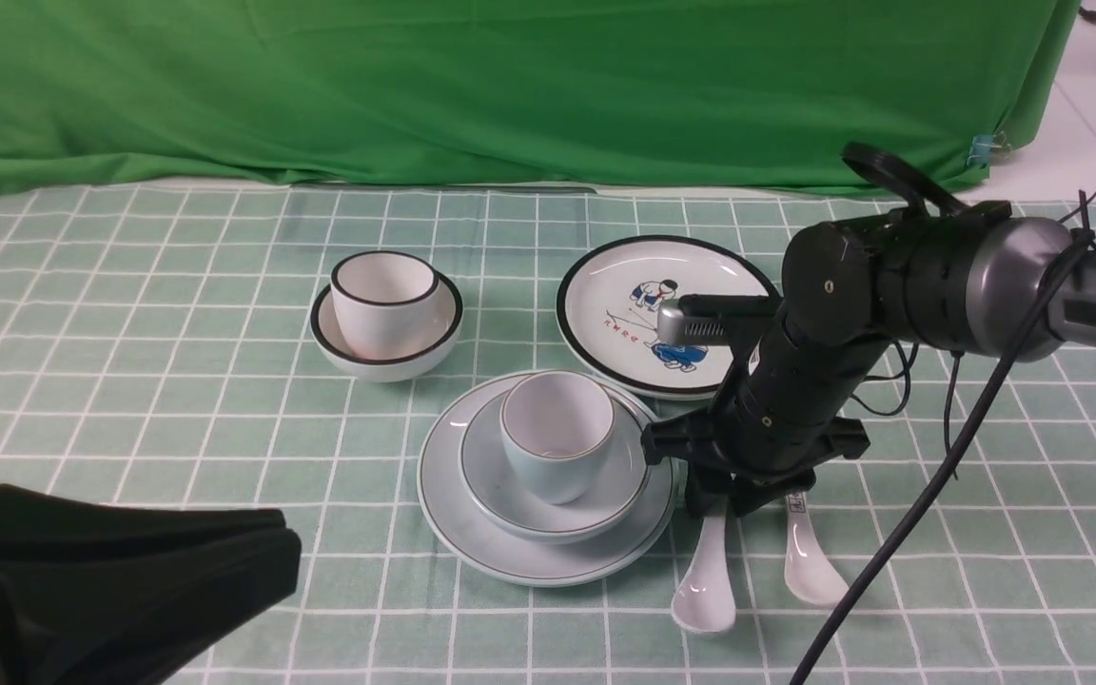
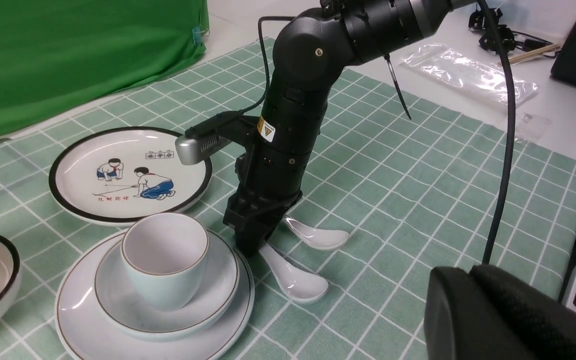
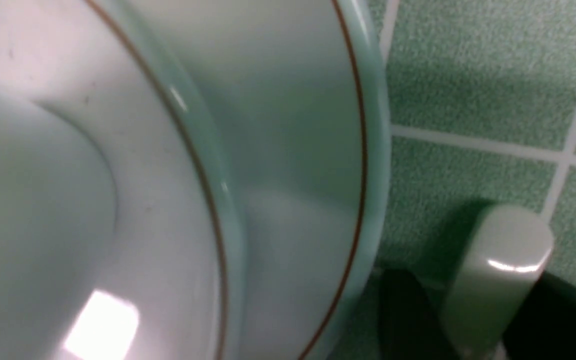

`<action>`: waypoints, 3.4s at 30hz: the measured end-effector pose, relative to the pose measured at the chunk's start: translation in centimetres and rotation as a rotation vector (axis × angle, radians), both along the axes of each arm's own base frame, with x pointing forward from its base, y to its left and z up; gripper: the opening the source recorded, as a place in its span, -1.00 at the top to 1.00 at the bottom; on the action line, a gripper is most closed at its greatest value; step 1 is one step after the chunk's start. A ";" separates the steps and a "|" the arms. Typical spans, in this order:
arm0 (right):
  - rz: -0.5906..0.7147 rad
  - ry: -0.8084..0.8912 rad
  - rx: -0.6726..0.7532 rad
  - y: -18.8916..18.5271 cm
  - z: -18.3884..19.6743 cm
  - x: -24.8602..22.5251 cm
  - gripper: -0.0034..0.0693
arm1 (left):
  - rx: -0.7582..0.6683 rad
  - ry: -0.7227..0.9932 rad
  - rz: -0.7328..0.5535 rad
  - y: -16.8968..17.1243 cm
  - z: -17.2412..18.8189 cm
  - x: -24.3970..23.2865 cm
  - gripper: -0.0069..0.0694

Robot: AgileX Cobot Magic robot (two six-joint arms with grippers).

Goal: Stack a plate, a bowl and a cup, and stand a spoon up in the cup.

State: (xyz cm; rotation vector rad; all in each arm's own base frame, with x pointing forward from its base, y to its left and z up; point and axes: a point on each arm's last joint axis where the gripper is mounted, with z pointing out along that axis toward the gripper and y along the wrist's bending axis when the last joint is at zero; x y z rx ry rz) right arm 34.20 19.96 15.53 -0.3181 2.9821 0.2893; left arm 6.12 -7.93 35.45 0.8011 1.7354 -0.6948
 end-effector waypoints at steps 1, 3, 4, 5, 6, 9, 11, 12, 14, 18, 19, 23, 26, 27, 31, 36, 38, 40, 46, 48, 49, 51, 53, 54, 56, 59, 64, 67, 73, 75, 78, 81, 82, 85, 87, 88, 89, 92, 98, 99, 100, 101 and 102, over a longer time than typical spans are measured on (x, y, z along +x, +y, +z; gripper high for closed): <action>0.008 0.001 -0.001 0.0 0.0 0.0 0.24 | 0.000 0.000 0.000 0.0 0.0 0.0 0.79; 0.046 0.005 -0.009 0.0 -0.1 -0.1 0.44 | 0.001 0.001 0.000 0.0 0.0 0.0 0.79; 0.054 0.004 -0.010 0.0 0.0 -0.1 0.43 | 0.002 0.001 -0.001 0.0 0.0 0.0 0.79; 0.075 0.018 -0.018 -0.1 0.2 -0.4 0.43 | 0.007 0.006 -0.003 0.0 -0.1 0.0 0.79; 0.082 0.017 -0.019 -0.2 0.3 -0.4 0.43 | 0.009 0.008 -0.004 0.0 -0.1 0.0 0.79; 0.135 0.012 -0.021 -0.6 2.7 -1.2 0.43 | 0.021 0.019 -0.009 0.0 -0.2 -0.1 0.79; 0.159 -0.045 0.000 -0.9 5.7 -1.9 0.43 | 0.023 0.018 -0.009 0.0 -0.3 -0.1 0.79; 0.172 -0.080 0.013 -1.1 7.2 -2.3 0.43 | 0.024 0.017 -0.009 0.0 -0.3 -0.1 0.79; 0.212 -0.169 0.036 -1.3 10.0 -3.1 0.43 | 0.026 0.015 -0.008 0.0 -0.3 -0.1 0.79; 0.300 -0.447 0.111 -0.9 14.4 -4.9 0.43 | 0.027 0.014 -0.008 0.0 -0.3 -0.1 0.79; 0.315 -0.525 0.134 -0.8 15.1 -5.5 0.43 | 0.027 0.014 -0.008 0.0 -0.3 -0.1 0.79; 0.326 -0.808 0.233 0.0 16.1 -7.2 0.43 | 0.028 0.013 -0.007 0.0 -0.3 -0.1 0.79; 0.291 -0.995 0.319 0.6 15.3 -8.1 0.43 | 0.029 0.012 -0.007 0.0 -0.3 -0.1 0.79; 0.266 -1.065 0.359 0.8 15.0 -8.3 0.43 | 0.030 0.011 -0.006 0.0 -0.3 -0.1 0.79; 0.172 -1.208 0.472 1.2 12.0 -8.7 0.43 | 0.037 0.005 -0.004 0.1 -0.3 0.0 0.79; 0.166 -1.326 0.574 2.5 10.4 -7.7 0.43 | 0.043 -0.001 -0.002 0.1 -0.3 0.0 0.79; 0.165 -1.333 0.607 3.0 9.7 -7.3 0.43 | 0.046 -0.004 -0.001 0.1 -0.3 0.0 0.79; 0.157 -1.313 0.627 3.6 8.7 -6.7 0.43 | 0.049 -0.006 0.000 0.1 -0.3 0.0 0.79; 0.189 -1.252 0.635 5.1 6.0 -5.6 0.43 | 0.054 -0.011 0.002 0.2 -0.3 0.0 0.79; 0.200 -1.235 0.623 5.2 5.2 -5.5 0.43 | 0.054 -0.011 0.002 0.2 -0.3 0.0 0.79; 0.207 -1.227 0.614 5.3 4.8 -5.5 0.43 | 0.055 -0.012 0.002 0.2 -0.3 0.0 0.79; 0.219 -1.221 0.599 5.3 4.5 -5.4 0.43 | 0.055 -0.012 0.003 0.2 -0.3 0.1 0.79; 0.234 -1.221 0.583 5.4 4.2 -5.4 0.43 | 0.056 -0.013 0.003 0.2 -0.3 0.1 0.79; 0.241 -1.215 0.573 5.4 3.9 -5.4 0.43 | 0.056 -0.013 0.003 0.2 -0.3 0.1 0.79; 0.257 -1.212 0.554 5.5 3.4 -5.3 0.43 | 0.056 -0.013 0.003 0.2 -0.3 0.1 0.79; 0.267 -1.196 0.536 5.6 2.5 -5.2 0.40 | 0.056 -0.013 0.003 0.2 -0.3 0.1 0.79; 0.276 -1.177 0.519 5.7 1.5 -5.1 0.07 | 0.056 -0.013 0.003 0.2 -0.3 0.1 0.79; 0.276 -1.181 0.520 5.7 1.6 -5.1 -0.06 | 0.056 -0.013 0.003 0.2 -0.3 0.1 0.79; 0.277 -1.224 0.544 5.2 4.4 -5.9 -0.12 | 0.056 -0.013 0.003 0.2 -0.3 0.1 0.79; 0.282 -1.226 0.541 4.6 6.0 -6.7 -0.12 | 0.056 -0.015 0.003 0.2 -0.3 0.1 0.79; 0.295 -1.189 0.506 2.7 9.7 -8.8 -0.12 | 0.063 -0.036 0.003 0.2 -0.3 0.1 0.79; 0.304 -1.134 0.459 0.6 13.0 -11.1 -0.10 | 0.067 -0.059 0.010 0.4 -0.2 0.0 0.79; 0.314 -1.077 0.418 -0.5 13.9 -12.3 -0.06 | 0.065 -0.076 0.015 0.7 -0.3 -0.2 0.79; 0.331 -0.953 0.326 -3.5 15.7 -15.5 0.22 | 0.013 -0.138 0.034 1.9 -1.6 -1.2 0.79; 0.338 -0.882 0.278 -5.6 15.9 -17.7 0.44 | -0.032 -0.179 0.051 2.7 -3.2 -2.0 0.79; 0.340 -0.857 0.262 -6.2 15.8 -18.4 0.51 | -0.049 -0.195 0.059 3.0 -4.0 -2.2 0.79; 0.339 -0.837 0.251 -7.0 15.7 -19.2 0.61 | -0.068 -0.213 0.067 3.3 -4.9 -2.4 0.79; 0.316 -0.821 0.257 -8.6 15.4 -21.0 0.71 | -0.098 -0.239 0.084 3.7 -6.9 -2.6 0.79; 0.301 -0.844 0.277 -9.8 15.3 -22.4 0.71 | -0.055 -0.197 0.086 3.5 -10.2 -2.4 0.79; 0.299 -0.847 0.280 -9.9 15.4 -22.4 0.70 | -0.044 -0.186 0.085 3.5 -10.6 -2.3 0.79; 0.297 -0.854 0.285 -9.9 15.4 -22.5 0.69 | -0.032 -0.175 0.083 3.4 -11.1 -2.3 0.79; 0.296 -0.856 0.288 -9.9 15.5 -22.5 0.68 | -0.020 -0.163 0.081 3.4 -11.5 -2.2 0.79; 0.295 -0.858 0.289 -9.9 15.4 -22.5 0.67 | -0.012 -0.155 0.079 3.3 -11.8 -2.2 0.79</action>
